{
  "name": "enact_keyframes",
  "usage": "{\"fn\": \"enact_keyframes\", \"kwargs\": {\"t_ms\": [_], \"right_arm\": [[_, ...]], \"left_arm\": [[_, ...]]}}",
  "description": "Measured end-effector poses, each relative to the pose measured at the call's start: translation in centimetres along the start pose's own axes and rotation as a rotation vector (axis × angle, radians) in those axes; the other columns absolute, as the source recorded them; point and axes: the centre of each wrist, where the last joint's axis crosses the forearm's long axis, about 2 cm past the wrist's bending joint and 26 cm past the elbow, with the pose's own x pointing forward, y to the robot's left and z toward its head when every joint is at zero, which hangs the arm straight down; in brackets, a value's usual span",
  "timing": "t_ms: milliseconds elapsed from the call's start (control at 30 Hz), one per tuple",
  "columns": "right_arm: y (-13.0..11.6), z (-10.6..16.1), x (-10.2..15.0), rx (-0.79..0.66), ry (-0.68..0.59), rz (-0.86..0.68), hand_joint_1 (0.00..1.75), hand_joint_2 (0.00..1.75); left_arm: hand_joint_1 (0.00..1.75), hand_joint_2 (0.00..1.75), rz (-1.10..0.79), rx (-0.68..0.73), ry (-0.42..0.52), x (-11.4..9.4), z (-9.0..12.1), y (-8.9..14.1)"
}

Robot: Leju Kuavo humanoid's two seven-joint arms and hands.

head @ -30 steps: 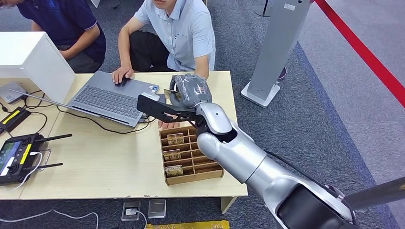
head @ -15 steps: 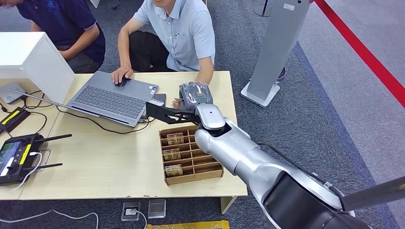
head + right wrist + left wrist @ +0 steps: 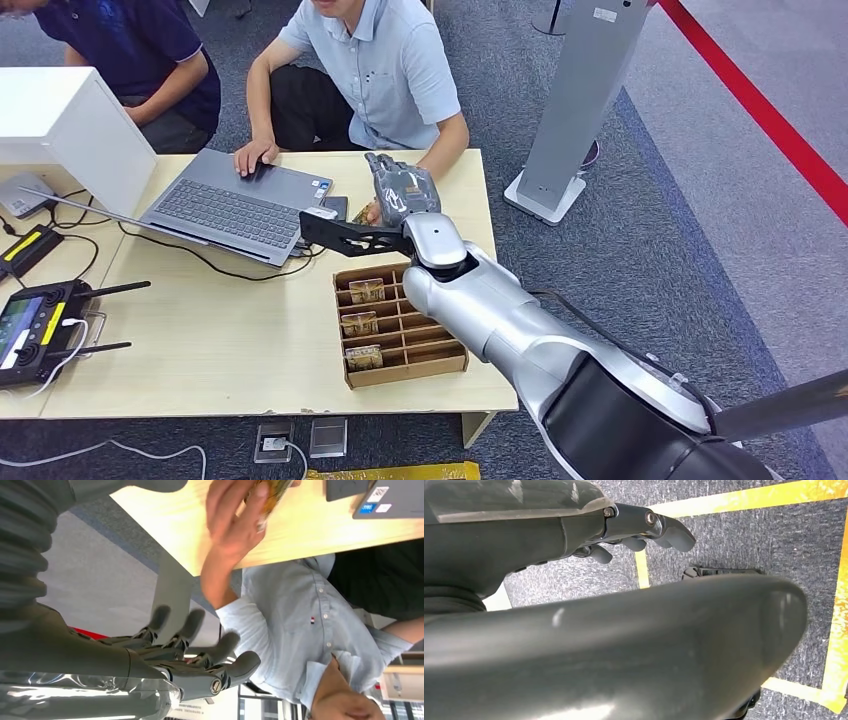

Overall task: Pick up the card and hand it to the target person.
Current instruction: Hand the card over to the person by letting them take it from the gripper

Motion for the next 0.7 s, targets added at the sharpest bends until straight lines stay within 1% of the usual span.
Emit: {"fn": "enact_keyframes", "kwargs": {"t_ms": [267,367,500,600,700], "right_arm": [[-2.4,-0.7,-0.2,-0.080,-0.046,-0.099,0.00,1.75],[-3.4,-0.8,-0.3,-0.114,-0.065,-0.184,0.00,1.75],[-4.6,-0.4,-0.9,-0.150,-0.086,-0.340,0.00,1.75],[-4.3,0.6,-1.7,-0.173,-0.105,-0.481,0.00,1.75],[-3.0,2.4,-2.9,-0.183,-0.135,-0.629,0.00,1.75]], "left_arm": [[0.00,0.00,0.021,0.009,0.008,0.0,0.0,0.1],[0.00,0.00,0.028,0.014,0.012,-0.1,0.0,0.2],[0.00,0.00,0.039,0.023,0.018,-0.2,0.0,0.4],[0.00,0.00,0.047,0.027,0.021,-0.4,0.0,0.4],[0.00,0.00,0.050,0.030,0.023,-0.6,0.0,0.4]]}}
